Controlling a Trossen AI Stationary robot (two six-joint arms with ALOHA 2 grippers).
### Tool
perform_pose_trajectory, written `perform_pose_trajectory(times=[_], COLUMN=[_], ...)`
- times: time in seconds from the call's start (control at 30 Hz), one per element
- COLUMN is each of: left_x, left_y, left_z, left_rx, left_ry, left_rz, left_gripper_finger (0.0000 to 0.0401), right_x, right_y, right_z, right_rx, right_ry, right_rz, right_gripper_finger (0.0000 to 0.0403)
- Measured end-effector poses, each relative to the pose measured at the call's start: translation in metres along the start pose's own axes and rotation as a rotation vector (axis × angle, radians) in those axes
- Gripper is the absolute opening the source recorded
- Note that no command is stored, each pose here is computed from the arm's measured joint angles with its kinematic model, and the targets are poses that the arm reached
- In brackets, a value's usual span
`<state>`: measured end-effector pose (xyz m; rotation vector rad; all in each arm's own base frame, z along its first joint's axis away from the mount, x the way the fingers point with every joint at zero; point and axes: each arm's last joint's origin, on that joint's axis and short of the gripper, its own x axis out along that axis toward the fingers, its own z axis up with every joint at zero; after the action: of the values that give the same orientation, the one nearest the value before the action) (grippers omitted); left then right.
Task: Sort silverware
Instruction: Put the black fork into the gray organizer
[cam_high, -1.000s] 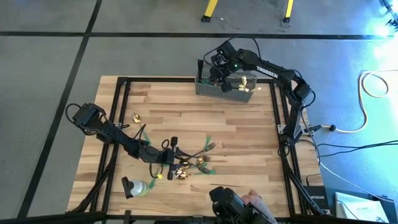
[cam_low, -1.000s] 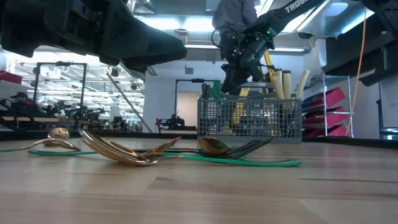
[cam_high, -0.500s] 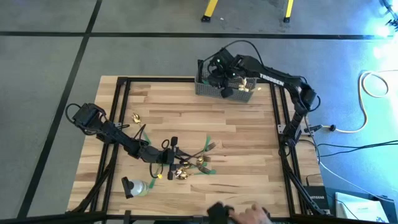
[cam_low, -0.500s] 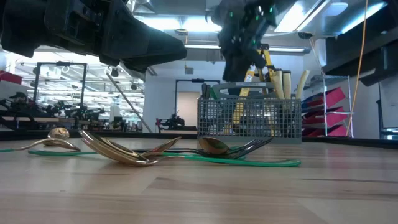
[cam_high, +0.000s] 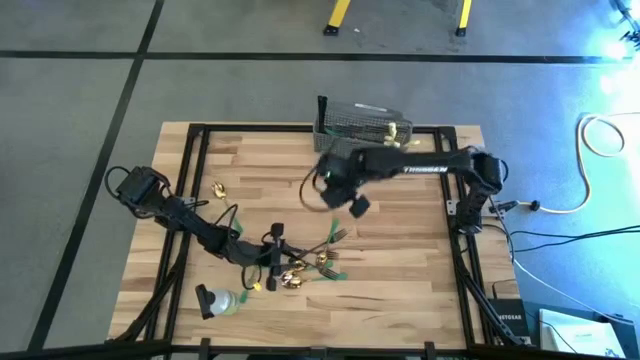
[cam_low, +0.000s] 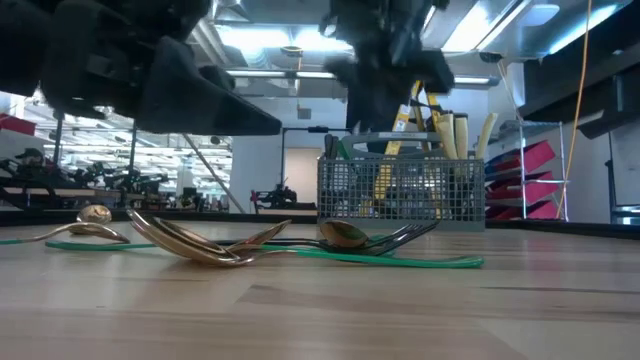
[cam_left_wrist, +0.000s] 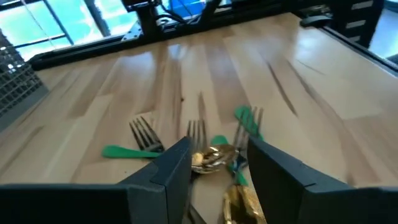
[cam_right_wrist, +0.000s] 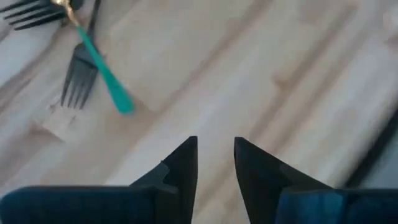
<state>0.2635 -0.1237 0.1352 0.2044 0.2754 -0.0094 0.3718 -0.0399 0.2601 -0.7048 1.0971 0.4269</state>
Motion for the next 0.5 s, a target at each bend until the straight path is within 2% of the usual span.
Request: perform_pose_trajectory(times=[0.13, 0.27, 0.37, 0.5], left_x=[-0.009, -0.023, -0.033, -0.039], left_y=[-0.002, 0.001, 0.005, 0.008], left_z=[-0.010, -0.023, -0.029, -0.035], left_rx=[-0.005, -0.046, -0.086, -0.115], left_ry=[0.006, -0.032, -0.069, -0.078], left_rz=[0.031, 0.046, 0.046, 0.047], left_gripper_finger=[0.0141, 0.0141, 0.0141, 0.0141], right_x=[0.032, 0.050, 0.063, 0.083], right_y=[0.027, 0.050, 0.072, 0.090], right_z=[0.015, 0.029, 0.039, 0.047], right_rx=[-0.029, 0.018, 0.010, 0.033], right_ry=[-0.065, -0.204, -0.268, -0.280], right_rz=[0.015, 0.058, 0.068, 0.009], right_gripper_finger=[0.0065, 0.0052, 0.0058, 0.0080])
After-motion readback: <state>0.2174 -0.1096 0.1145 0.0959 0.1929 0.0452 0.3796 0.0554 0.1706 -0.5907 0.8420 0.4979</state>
